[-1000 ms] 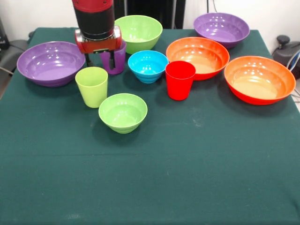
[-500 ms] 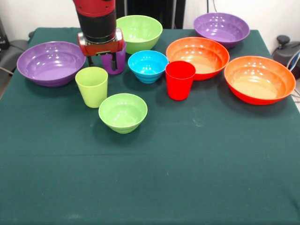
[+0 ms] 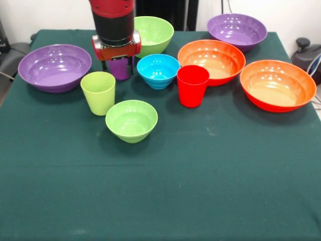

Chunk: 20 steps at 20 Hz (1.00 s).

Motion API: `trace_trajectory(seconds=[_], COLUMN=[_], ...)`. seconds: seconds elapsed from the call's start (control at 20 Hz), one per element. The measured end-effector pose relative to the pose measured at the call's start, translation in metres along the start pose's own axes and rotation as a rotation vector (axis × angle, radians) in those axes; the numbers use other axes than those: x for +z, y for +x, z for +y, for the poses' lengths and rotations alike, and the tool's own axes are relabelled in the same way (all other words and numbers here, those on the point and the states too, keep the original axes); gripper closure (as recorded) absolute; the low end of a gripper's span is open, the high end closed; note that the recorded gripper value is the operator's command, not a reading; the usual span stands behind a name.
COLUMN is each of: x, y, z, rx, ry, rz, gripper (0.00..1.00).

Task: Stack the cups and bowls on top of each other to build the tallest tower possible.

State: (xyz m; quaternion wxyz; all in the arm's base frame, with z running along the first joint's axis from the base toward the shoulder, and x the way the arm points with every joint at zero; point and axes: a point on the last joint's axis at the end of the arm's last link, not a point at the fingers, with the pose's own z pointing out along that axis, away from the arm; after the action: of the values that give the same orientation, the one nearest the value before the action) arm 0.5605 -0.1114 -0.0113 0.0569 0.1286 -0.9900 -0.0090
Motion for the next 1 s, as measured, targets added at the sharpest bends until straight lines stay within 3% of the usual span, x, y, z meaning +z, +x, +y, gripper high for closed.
trace_trajectory(seconds=[0.6,1.0], x=[-0.013,-0.028], y=[-0.019,-0.026], z=[0.017,0.009], rx=[-0.046,-0.043], ry=[0.03,0.058], rz=[-0.006,0.021], gripper=[0.0,0.0])
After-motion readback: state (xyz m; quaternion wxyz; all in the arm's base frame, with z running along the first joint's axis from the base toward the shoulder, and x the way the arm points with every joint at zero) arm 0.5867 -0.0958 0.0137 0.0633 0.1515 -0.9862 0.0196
